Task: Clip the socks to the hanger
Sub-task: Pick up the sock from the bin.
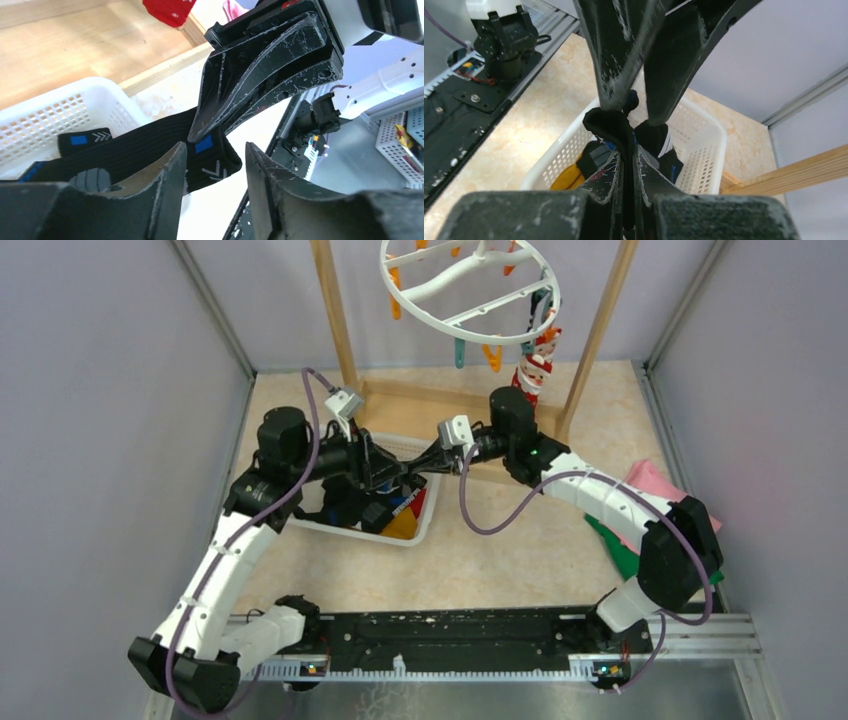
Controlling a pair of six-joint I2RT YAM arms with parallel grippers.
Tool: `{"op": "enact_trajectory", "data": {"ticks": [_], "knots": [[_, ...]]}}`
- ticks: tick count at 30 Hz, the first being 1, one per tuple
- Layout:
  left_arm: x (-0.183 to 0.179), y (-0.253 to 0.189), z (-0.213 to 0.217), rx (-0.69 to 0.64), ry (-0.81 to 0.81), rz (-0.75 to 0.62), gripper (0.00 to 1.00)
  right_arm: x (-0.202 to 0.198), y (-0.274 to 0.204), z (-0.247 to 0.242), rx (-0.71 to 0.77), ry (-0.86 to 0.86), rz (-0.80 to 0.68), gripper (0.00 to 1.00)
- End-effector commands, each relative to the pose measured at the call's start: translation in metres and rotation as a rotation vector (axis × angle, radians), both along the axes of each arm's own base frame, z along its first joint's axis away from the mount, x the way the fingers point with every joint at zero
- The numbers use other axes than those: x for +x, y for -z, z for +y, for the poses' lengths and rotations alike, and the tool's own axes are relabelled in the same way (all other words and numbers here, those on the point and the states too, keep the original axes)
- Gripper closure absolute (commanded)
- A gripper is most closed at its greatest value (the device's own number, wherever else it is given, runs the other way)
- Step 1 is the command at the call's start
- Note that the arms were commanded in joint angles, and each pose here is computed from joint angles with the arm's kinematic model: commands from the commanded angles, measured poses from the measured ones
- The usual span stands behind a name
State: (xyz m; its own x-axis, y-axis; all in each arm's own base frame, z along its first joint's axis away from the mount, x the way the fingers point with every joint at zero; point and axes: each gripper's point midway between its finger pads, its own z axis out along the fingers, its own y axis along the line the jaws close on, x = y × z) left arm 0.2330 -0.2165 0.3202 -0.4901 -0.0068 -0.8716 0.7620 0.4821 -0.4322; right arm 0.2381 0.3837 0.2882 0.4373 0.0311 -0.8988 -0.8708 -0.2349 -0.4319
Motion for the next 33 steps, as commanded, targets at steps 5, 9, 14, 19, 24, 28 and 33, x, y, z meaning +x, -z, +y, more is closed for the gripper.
{"op": "enact_trajectory", "data": {"ticks": [5,9,14,19,24,28,33], "knots": [[-0.014,-0.080,0.028,-0.109,-0.156,-0.453,0.12,-0.036,-0.090,-0.028,0.147,-0.014,0.166,1.00],[-0.026,-0.103,0.041,-0.170,-0.219,-0.623,0.01,-0.041,-0.141,-0.043,0.240,-0.023,0.283,1.00],[-0.025,-0.108,0.043,-0.172,-0.227,-0.665,0.01,-0.001,-0.147,-0.038,0.210,0.195,0.381,1.00],[-0.017,-0.070,0.047,-0.073,-0.241,-0.626,0.01,0.033,-0.143,-0.042,0.217,0.333,0.406,1.00],[-0.014,-0.036,0.056,-0.057,-0.301,-0.617,0.01,0.043,-0.156,-0.045,0.223,0.385,0.419,1.00],[-0.031,-0.065,0.053,-0.170,-0.270,-0.754,0.01,0.039,-0.150,-0.048,0.162,0.385,0.424,1.00],[-0.035,-0.093,0.027,-0.224,-0.099,-0.817,0.02,0.024,-0.146,-0.057,0.112,0.379,0.407,1.00]]}}
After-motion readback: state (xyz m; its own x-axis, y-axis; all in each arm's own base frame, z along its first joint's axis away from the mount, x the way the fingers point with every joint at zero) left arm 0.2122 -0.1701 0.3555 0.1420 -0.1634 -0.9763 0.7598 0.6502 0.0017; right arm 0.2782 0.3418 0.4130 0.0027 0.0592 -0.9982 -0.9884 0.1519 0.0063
